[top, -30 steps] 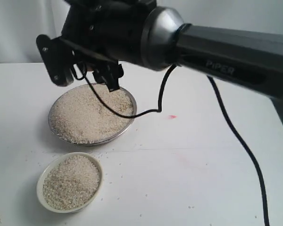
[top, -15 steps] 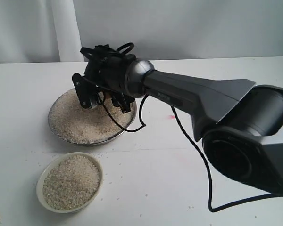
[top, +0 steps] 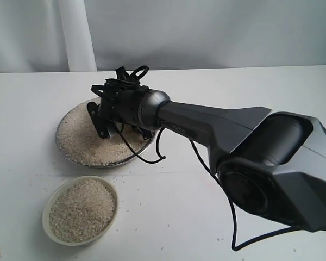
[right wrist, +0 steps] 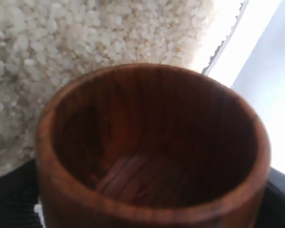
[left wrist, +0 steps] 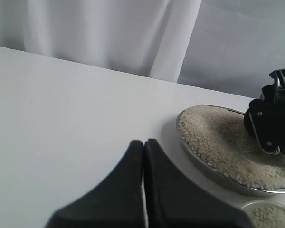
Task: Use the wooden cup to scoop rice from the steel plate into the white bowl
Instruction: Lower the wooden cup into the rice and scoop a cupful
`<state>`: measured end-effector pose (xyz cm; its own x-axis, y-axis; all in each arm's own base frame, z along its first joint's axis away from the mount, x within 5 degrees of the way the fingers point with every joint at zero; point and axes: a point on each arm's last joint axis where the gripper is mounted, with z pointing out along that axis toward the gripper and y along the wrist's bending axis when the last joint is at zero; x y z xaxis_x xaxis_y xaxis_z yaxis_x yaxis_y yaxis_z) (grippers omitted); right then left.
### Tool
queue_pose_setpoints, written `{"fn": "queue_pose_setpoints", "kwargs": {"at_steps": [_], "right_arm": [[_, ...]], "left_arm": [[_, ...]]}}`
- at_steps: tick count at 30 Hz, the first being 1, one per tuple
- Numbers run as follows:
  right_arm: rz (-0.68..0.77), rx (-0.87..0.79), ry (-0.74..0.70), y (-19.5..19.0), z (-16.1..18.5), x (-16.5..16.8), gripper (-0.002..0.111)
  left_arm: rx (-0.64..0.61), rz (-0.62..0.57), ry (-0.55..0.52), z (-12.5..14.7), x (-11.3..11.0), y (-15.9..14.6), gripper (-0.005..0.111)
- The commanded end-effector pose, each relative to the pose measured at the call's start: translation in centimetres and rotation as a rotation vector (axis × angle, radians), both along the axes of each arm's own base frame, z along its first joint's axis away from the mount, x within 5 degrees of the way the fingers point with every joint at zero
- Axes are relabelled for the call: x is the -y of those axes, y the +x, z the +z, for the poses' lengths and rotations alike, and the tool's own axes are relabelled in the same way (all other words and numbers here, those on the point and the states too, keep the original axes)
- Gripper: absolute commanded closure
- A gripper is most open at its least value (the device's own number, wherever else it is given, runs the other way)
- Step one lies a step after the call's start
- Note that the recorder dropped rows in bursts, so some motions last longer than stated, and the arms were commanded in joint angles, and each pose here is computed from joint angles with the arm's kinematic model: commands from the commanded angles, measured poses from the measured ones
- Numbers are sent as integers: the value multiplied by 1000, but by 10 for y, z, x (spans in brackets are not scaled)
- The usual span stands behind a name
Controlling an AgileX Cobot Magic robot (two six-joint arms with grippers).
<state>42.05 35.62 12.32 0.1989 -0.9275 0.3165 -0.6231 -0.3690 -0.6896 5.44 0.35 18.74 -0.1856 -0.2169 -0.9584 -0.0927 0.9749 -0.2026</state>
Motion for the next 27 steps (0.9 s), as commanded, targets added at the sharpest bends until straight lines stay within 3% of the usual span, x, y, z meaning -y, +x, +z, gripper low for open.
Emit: {"fn": "queue_pose_setpoints", "kwargs": {"at_steps": [1, 11, 27], "right_arm": [[32, 29, -25, 0, -6, -5, 108], [114, 27, -61, -10, -35, -20, 108], [198, -15, 60, -32, -38, -49, 108]], "left_arm": [[5, -6, -5, 0, 0, 0, 107], [5, -6, -5, 0, 0, 0, 107], [5, -6, -5, 0, 0, 0, 107]]}}
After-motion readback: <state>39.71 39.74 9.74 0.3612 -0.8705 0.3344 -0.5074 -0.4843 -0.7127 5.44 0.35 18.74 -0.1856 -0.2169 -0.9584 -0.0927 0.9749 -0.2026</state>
